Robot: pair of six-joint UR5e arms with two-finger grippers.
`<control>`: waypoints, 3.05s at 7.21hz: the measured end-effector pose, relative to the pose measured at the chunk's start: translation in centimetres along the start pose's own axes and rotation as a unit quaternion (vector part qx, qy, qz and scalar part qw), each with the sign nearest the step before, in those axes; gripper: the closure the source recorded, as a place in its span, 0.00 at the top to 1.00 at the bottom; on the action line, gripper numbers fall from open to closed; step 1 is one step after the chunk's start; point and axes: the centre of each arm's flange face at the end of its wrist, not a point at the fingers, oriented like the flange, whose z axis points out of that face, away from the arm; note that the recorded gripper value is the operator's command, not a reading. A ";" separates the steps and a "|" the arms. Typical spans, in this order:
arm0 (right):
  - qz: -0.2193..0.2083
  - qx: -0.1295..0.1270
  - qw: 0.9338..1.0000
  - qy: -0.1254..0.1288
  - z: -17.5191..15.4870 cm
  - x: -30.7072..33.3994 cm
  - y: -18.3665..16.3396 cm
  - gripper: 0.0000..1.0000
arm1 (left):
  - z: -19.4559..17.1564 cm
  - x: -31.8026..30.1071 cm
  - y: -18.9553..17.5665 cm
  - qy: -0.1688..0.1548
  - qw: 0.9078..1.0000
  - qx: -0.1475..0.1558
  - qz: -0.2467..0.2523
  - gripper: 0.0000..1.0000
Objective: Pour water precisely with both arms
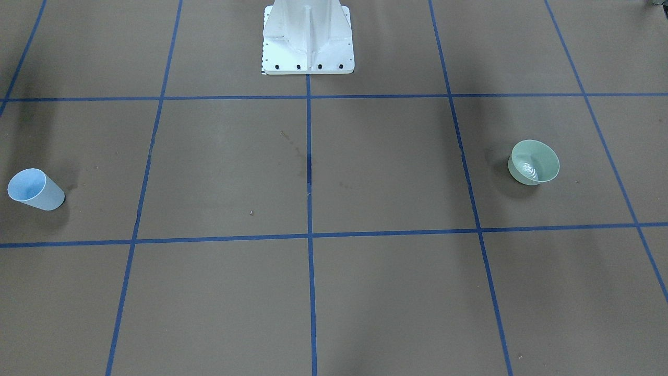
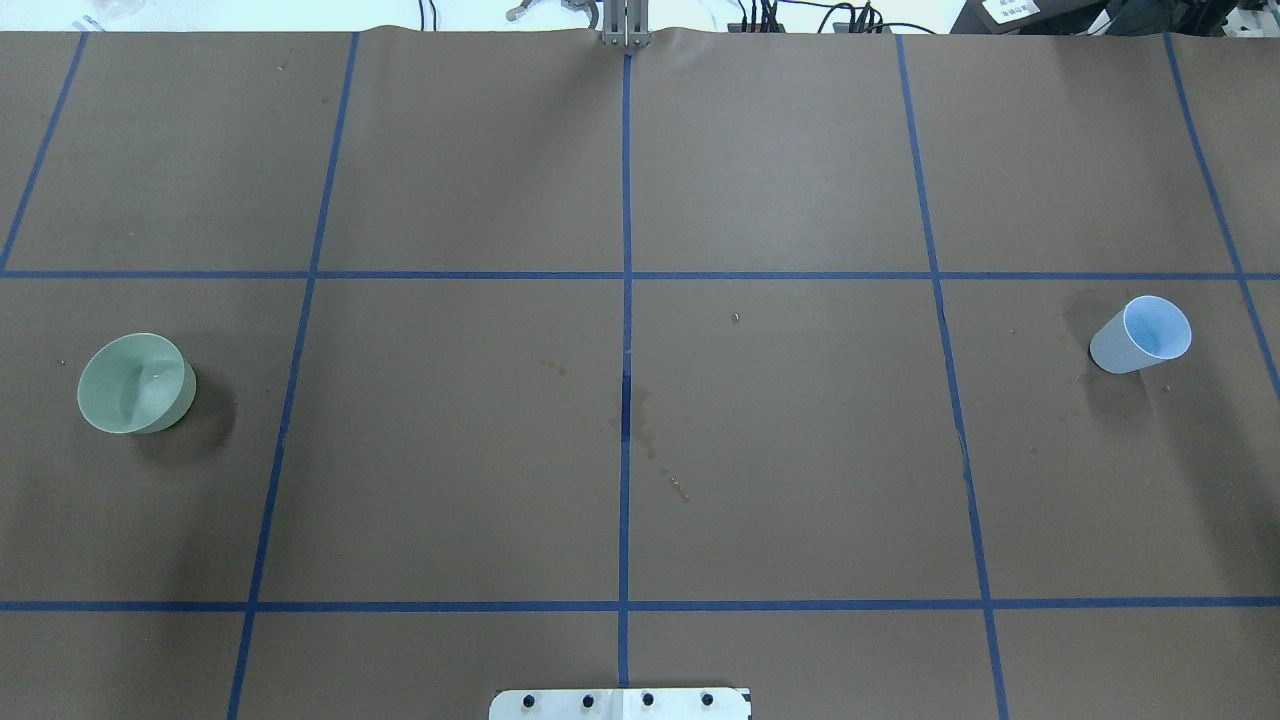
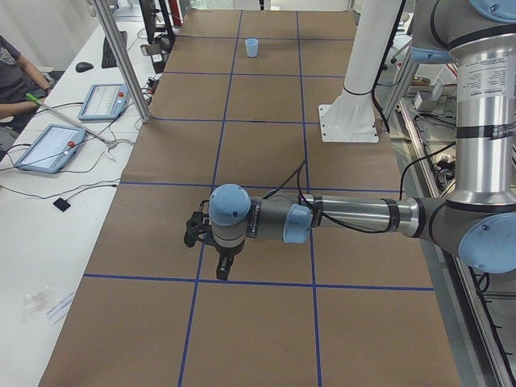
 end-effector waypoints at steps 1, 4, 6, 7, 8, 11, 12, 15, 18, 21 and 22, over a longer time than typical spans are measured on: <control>-0.007 0.007 1.000 -0.001 0.3 0.2 0.0 1.00 | 2.4 2.1 -0.8 0.004 1.000 -0.016 0.002 1.00; -0.018 0.017 1.000 -0.004 1.0 0.5 -0.3 1.00 | 10.6 11.2 -2.3 0.019 0.999 -0.042 0.005 1.00; -0.017 0.014 1.000 -0.014 1.4 0.5 -0.2 1.00 | 14.3 13.9 -2.0 0.031 0.998 -0.062 0.006 1.00; -0.017 0.013 1.000 -0.016 1.5 0.5 -0.1 1.00 | 15.5 15.2 -2.0 0.034 0.997 -0.072 0.007 0.99; -0.019 0.012 1.000 -0.016 1.6 0.4 -0.1 1.00 | 16.8 16.4 -2.1 0.036 0.996 -0.083 0.011 0.97; -0.021 0.011 1.000 -0.017 1.7 0.3 -0.2 1.00 | 19.4 17.7 -4.0 0.037 0.995 -0.095 0.016 0.01; -0.021 0.012 1.000 -0.017 1.7 0.3 -0.2 1.00 | 19.6 17.8 -4.2 0.039 0.995 -0.093 0.019 0.00; -0.023 0.013 1.000 -0.017 1.5 0.2 -0.2 1.00 | 19.9 17.6 -4.1 0.044 0.995 -0.087 0.027 0.00; -0.027 0.016 0.999 -0.018 1.3 -0.1 -0.3 1.00 | 17.9 21.9 -7.0 0.080 0.993 -0.084 0.006 0.00; -0.034 0.025 0.999 -0.027 0.6 -0.8 -0.4 1.00 | 15.9 37.7 -11.5 0.118 0.988 -0.074 -0.070 0.00; -0.040 0.031 0.998 -0.028 0.4 -1.0 -0.5 1.00 | 16.6 45.6 -11.5 0.126 0.985 -0.077 -0.092 0.00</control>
